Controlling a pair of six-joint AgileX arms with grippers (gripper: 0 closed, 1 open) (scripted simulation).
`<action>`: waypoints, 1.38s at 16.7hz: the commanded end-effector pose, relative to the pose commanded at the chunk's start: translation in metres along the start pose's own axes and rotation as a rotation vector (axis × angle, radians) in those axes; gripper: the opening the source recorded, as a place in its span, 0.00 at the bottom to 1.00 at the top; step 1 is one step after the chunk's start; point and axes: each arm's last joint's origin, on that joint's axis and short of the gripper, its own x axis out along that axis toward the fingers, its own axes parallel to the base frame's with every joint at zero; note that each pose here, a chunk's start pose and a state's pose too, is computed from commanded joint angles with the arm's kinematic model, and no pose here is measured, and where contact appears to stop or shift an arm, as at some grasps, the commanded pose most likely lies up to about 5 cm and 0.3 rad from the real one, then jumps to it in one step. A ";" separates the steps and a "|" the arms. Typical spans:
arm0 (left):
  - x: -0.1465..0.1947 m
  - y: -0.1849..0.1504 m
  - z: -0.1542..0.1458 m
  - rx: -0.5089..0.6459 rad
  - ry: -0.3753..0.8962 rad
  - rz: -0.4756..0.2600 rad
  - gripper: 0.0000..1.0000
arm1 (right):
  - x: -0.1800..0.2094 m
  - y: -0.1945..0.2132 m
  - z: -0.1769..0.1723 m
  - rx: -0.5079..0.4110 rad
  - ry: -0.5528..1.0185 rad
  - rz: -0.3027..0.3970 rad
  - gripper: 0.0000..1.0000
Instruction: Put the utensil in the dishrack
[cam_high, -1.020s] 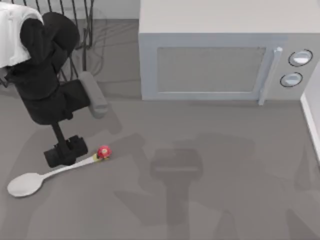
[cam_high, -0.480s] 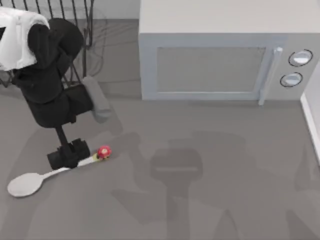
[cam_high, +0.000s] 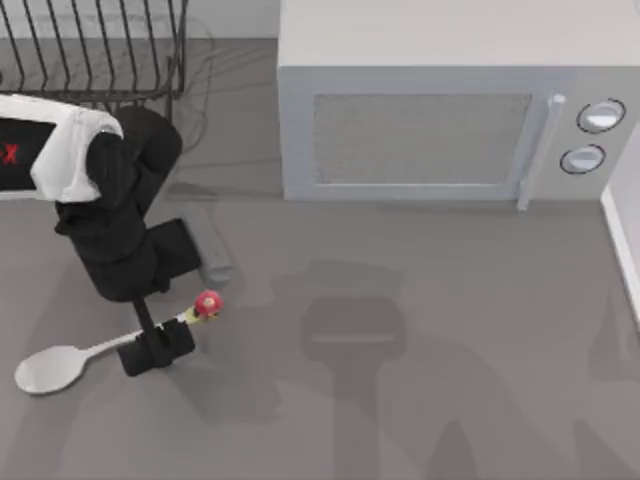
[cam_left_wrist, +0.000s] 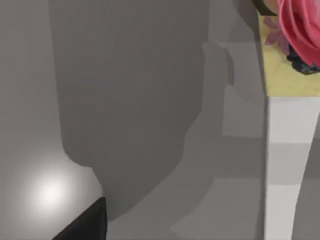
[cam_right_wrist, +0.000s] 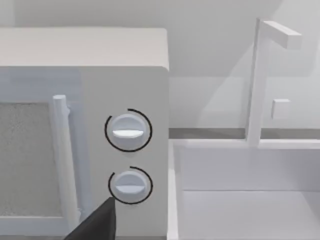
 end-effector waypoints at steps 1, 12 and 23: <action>0.003 -0.001 -0.001 0.000 0.001 -0.002 1.00 | 0.000 0.000 0.000 0.000 0.000 0.000 1.00; 0.004 -0.001 -0.001 0.000 0.002 -0.002 0.47 | 0.000 0.000 0.000 0.000 0.000 0.000 1.00; 0.004 -0.001 -0.001 0.000 0.002 -0.002 0.00 | 0.000 0.000 0.000 0.000 0.000 0.000 1.00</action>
